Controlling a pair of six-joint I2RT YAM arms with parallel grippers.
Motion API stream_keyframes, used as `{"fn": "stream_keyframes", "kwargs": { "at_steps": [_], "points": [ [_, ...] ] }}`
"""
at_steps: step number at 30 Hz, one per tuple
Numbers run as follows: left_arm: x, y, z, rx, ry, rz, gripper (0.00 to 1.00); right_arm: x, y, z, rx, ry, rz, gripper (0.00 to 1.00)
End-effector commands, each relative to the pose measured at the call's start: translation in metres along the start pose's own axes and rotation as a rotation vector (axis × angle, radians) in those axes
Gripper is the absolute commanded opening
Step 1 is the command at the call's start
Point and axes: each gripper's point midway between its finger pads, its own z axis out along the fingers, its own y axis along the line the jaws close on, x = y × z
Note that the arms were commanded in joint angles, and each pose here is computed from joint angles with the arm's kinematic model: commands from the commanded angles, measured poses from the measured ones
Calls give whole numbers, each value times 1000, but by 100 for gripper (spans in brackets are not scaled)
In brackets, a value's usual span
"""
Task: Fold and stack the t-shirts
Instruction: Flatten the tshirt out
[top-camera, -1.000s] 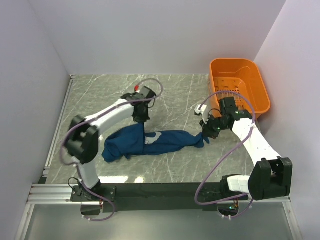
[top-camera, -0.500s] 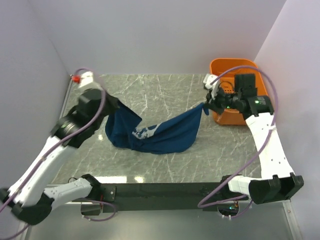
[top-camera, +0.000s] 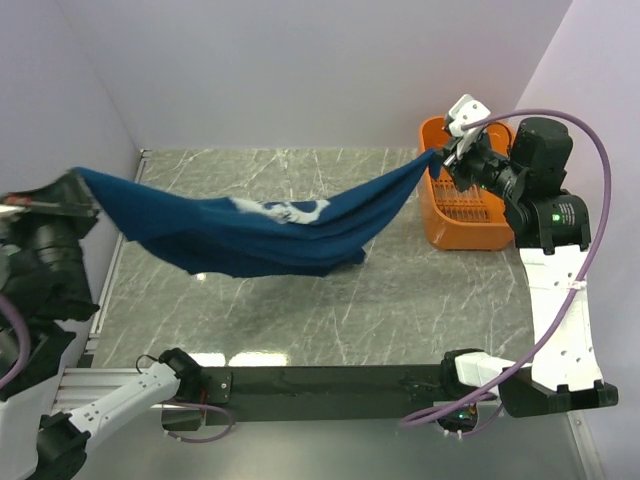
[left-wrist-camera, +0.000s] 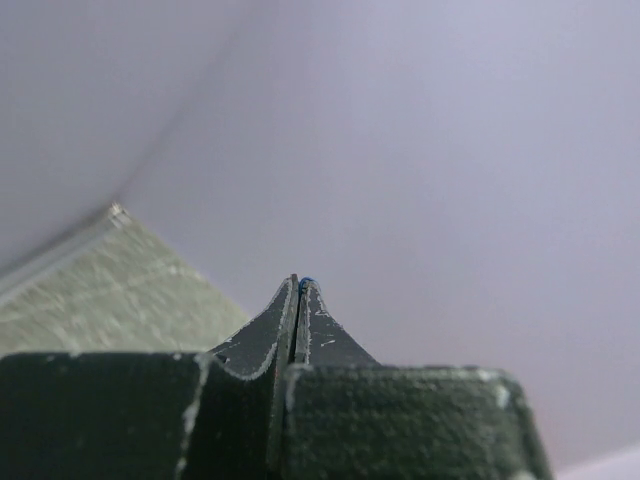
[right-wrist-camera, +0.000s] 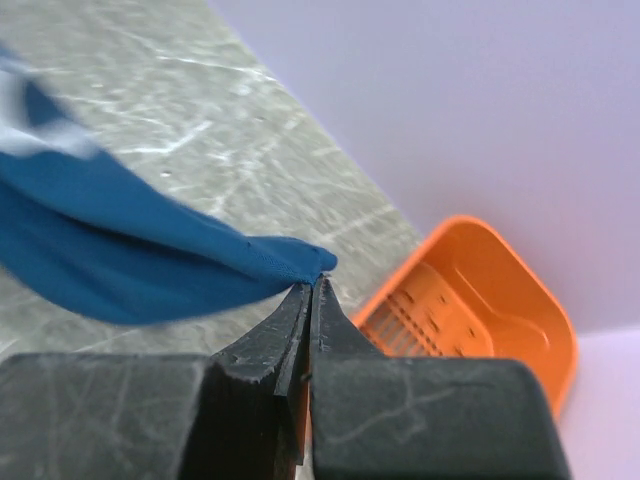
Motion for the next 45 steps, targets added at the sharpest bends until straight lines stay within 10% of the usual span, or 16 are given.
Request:
{"fn": "stream_keyframes", "kwargs": {
  "at_steps": [1, 9, 22, 33, 39, 45],
  "points": [
    [-53, 13, -4, -82, -165, -43, 1, -12, -38, -10, 186, -21, 17, 0],
    [-87, 26, -14, -119, -244, -31, 1, 5, -63, -6, 220, 3, 101, 0],
    [-32, -48, 52, -125, -280, 158, 1, -17, -80, 83, 55, -57, 359, 0],
    [-113, -141, 88, 115, -439, -31, 1, -166, -174, 18, 375, -568, 398, 0],
    [-124, -107, 44, 152, -424, -72, 1, -141, -160, -7, 273, -512, 402, 0],
    [-14, -12, 30, -12, -162, -30, 1, -53, -106, 20, 89, -290, 374, 0]
  ]
}}
